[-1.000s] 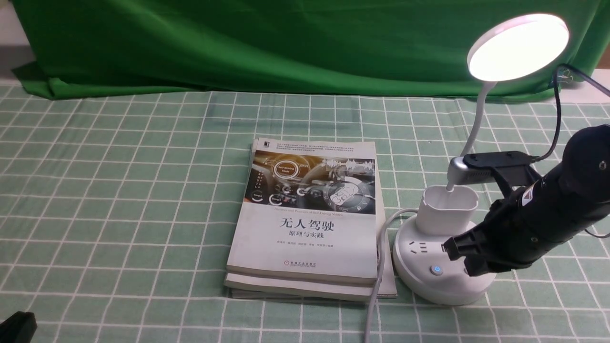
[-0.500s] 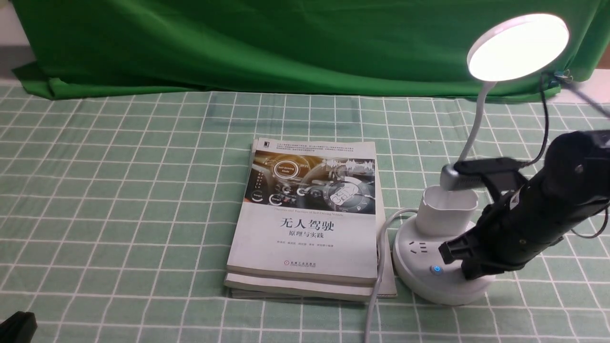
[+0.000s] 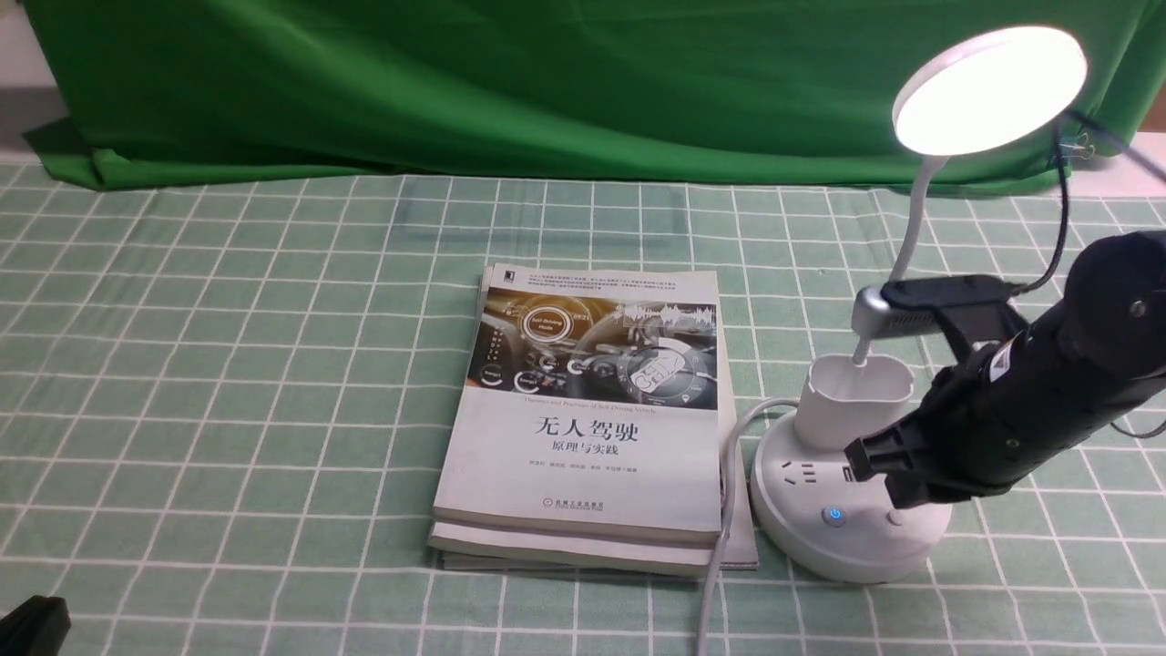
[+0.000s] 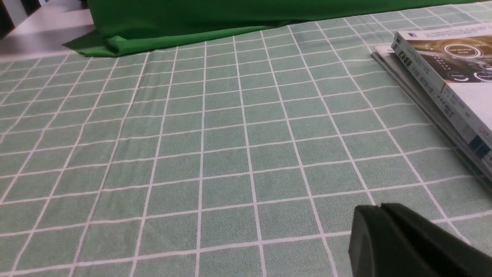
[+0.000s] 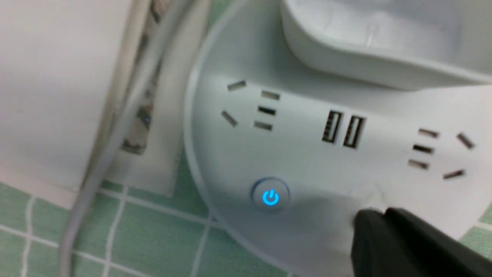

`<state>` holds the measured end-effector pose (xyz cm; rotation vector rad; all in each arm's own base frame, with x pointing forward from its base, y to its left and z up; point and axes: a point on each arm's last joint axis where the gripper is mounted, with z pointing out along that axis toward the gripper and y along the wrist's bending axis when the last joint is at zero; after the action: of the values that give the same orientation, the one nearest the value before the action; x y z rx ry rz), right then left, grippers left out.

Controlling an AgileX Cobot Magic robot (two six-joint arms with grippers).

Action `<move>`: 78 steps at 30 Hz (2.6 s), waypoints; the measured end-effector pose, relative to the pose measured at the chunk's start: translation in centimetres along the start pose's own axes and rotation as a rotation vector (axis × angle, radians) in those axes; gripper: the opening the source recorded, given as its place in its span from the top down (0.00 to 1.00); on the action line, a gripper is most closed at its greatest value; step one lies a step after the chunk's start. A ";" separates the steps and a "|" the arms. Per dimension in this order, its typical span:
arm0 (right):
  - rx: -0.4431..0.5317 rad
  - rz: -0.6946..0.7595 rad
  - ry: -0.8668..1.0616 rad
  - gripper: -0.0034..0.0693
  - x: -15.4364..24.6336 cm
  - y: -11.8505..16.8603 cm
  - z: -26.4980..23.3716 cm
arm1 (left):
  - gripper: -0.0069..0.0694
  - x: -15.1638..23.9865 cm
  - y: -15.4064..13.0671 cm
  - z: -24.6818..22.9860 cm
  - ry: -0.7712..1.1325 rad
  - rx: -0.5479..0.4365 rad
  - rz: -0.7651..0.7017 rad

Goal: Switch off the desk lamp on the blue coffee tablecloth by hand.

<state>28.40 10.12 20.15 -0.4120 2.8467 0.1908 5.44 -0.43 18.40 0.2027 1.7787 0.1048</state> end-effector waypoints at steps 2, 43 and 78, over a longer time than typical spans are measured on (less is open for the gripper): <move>0.000 0.000 0.001 0.90 0.0 0.0 0.0 | 0.91 0.0 0.0 0.0 0.000 0.000 0.000; 0.014 -0.005 0.048 0.90 -0.2 -0.3 2.4 | 0.91 0.0 0.0 0.0 0.000 0.000 0.000; -0.015 0.014 -0.344 0.89 11.0 0.5 -11.7 | 0.91 0.0 0.0 0.0 0.000 0.000 0.000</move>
<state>15.37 5.80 28.42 -0.3265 2.5120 0.2591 5.44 -0.43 18.40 0.2027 1.7787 0.1048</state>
